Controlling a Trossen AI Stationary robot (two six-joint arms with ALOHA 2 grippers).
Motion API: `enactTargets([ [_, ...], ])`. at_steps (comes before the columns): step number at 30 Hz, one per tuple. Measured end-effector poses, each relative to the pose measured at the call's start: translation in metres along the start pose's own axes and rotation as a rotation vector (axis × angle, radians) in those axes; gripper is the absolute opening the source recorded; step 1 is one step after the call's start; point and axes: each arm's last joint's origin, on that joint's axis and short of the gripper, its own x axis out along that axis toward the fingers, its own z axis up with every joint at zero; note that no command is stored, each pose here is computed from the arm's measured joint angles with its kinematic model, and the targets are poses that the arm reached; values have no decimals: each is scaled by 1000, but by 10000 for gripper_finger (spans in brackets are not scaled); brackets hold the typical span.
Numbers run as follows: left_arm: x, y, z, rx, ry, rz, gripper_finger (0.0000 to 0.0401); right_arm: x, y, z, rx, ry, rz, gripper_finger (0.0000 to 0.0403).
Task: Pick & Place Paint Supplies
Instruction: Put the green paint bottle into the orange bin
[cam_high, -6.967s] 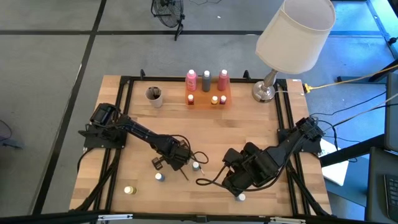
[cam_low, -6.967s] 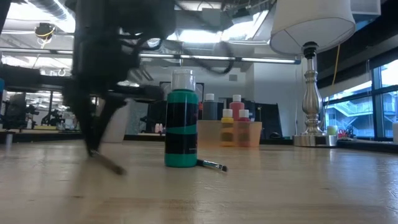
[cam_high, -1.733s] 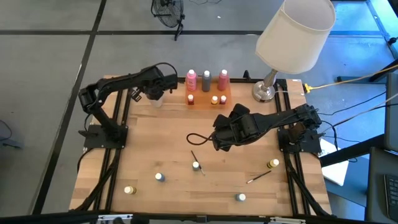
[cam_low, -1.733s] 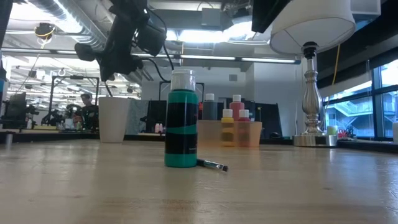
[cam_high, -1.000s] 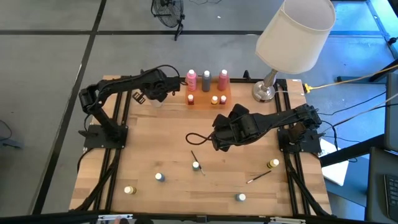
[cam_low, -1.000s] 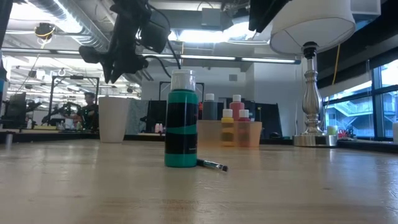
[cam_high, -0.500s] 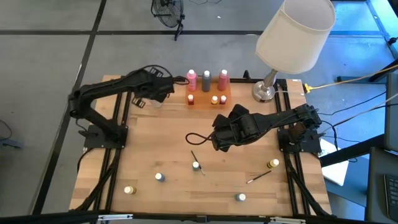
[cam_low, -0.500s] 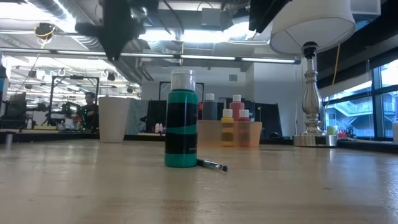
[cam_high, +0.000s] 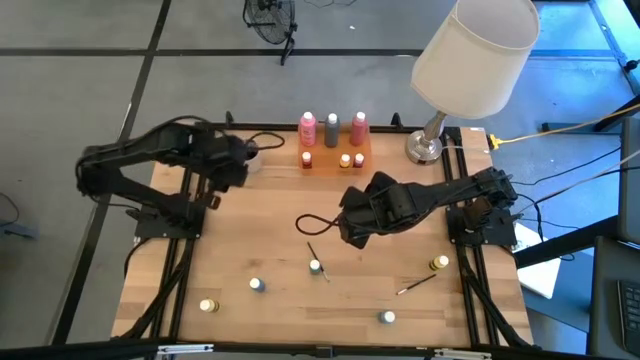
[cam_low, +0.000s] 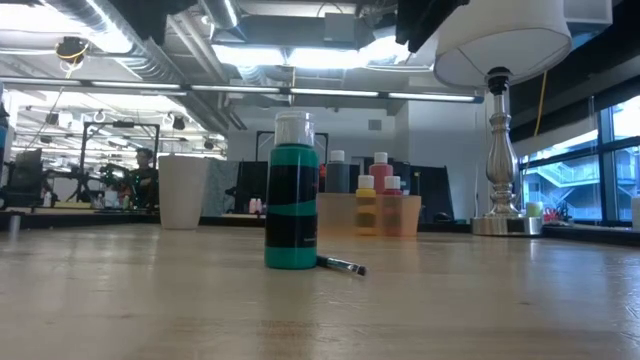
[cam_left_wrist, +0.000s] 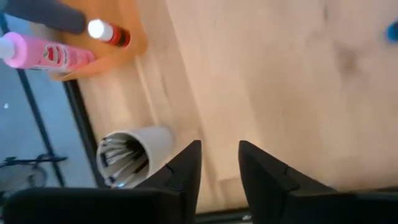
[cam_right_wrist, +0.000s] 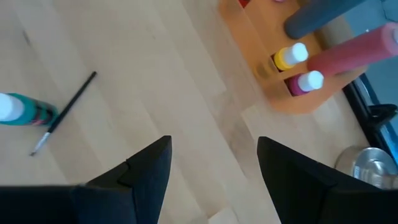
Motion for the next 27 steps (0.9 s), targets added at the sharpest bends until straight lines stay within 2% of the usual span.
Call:
enactTargets([
  [6, -10, -13, 1, -128, -166, -49, 152, -5, 9, -5, 0, -25, 30, 240],
  [9, -7, -21, 1, -176, -201, -70, 173, -9, 15, -9, 0, -31, 41, 240],
  [15, 8, -38, -2, -375, -200, -125, 195, -18, 27, -20, -6, -29, 78, 240],
  [19, 21, -50, -5, -634, -159, -181, 198, -24, 35, -28, -10, -29, 101, 240],
  [21, 27, -55, -7, -719, -124, -193, 198, -27, 39, -33, -12, -32, 109, 240],
  [27, 42, -73, -5, -760, -100, -227, 196, -35, 48, -42, -34, -37, 143, 240],
])
